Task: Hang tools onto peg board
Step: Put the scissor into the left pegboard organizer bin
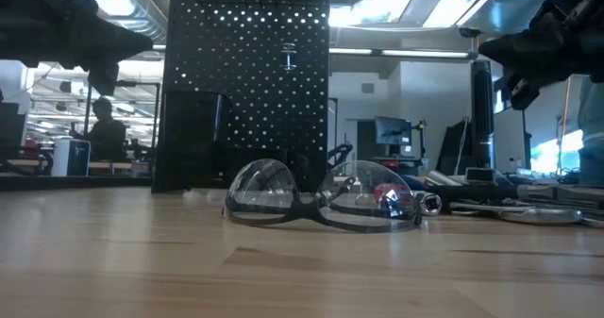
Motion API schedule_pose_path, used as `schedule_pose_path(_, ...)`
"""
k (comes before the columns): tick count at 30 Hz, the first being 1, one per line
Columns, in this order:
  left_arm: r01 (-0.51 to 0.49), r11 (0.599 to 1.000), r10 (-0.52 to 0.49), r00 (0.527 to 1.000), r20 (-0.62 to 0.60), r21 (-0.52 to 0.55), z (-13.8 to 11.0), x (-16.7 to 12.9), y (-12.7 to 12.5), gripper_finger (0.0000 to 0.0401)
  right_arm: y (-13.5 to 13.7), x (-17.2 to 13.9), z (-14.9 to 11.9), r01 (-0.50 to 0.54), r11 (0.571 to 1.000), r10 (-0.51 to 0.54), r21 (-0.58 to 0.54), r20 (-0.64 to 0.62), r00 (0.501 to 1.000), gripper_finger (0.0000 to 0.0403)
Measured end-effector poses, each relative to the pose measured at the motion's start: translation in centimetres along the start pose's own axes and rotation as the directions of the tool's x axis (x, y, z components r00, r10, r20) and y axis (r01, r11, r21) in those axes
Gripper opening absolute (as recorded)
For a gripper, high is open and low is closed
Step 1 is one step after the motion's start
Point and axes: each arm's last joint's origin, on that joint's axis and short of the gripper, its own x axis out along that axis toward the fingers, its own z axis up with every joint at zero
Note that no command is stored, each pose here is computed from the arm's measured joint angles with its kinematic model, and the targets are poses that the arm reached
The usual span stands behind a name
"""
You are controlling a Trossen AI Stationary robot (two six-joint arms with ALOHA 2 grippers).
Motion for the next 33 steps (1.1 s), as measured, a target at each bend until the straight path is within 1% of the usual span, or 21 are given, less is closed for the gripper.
schedule_pose_path(4,-0.02,0.999,0.02,1.0,0.021,0.038,0.2,0.1,0.2,0.0005,0.0,0.4,0.2,0.037,0.998,-0.036,-0.055,0.027,0.999,0.0008)
schedule_pose_path(8,-0.027,0.996,0.022,0.998,0.061,0.083,0.6,0.1,0.2,0.0005,0.3,1.3,0.4,0.018,0.996,-0.014,-0.088,0.045,0.999,0.0008)
schedule_pose_path(11,-0.028,0.994,0.021,0.998,0.061,0.106,0.6,0.1,0.2,0.0005,0.6,2.3,0.5,0.016,0.995,-0.02,-0.1,-0.038,0.999,0.0008)
schedule_pose_path(15,-0.004,0.995,-0.001,0.998,0.056,0.097,0.6,0.1,0.2,0.0005,1.6,4.2,1.7,0.034,0.991,-0.056,-0.126,-0.177,0.983,0.0008)
schedule_pose_path(17,0.007,0.996,-0.012,0.999,0.053,0.09,0.6,0.1,0.1,0.0005,2.1,5.4,2.2,0.035,0.987,-0.077,-0.157,-0.267,0.961,0.0008)
schedule_pose_path(19,0.014,0.996,-0.019,0.998,0.051,0.083,0.6,0.1,0.1,0.0005,2.5,6.4,2.5,0.038,0.983,-0.102,-0.18,-0.361,0.927,0.0008)
schedule_pose_path(22,0.015,0.996,-0.02,0.998,0.051,0.083,0.6,0.1,0.1,0.0005,2.9,8.0,2.6,0.055,0.984,-0.128,-0.171,-0.457,0.88,0.0008)
schedule_pose_path(24,0.023,0.996,-0.027,0.998,0.049,0.083,0.6,0.1,0.1,0.0005,2.9,9.0,2.3,0.076,0.984,-0.146,-0.159,-0.491,0.859,0.0008)
schedule_pose_path(27,0.03,0.996,-0.033,0.999,0.034,0.089,0.5,0.2,0.1,0.0005,2.9,10.6,1.7,0.105,0.978,-0.185,-0.179,-0.519,0.835,0.0008)
schedule_pose_path(29,0.03,0.995,-0.032,0.999,0.021,0.095,0.4,0.3,0.0,0.0005,2.8,11.5,1.1,0.116,0.974,-0.205,-0.192,-0.553,0.807,0.0011)
schedule_pose_path(31,0.027,0.994,-0.028,1.0,0.006,0.106,0.2,0.4,0.0,0.0005,2.8,12.4,0.6,0.123,0.972,-0.219,-0.2,-0.581,0.784,0.0024)
schedule_pose_path(33,0.025,0.993,-0.024,1.0,-0.01,0.117,0.1,0.4,0.0,0.0005,2.7,13.2,0.0,0.134,0.968,-0.239,-0.213,-0.615,0.751,0.0046)
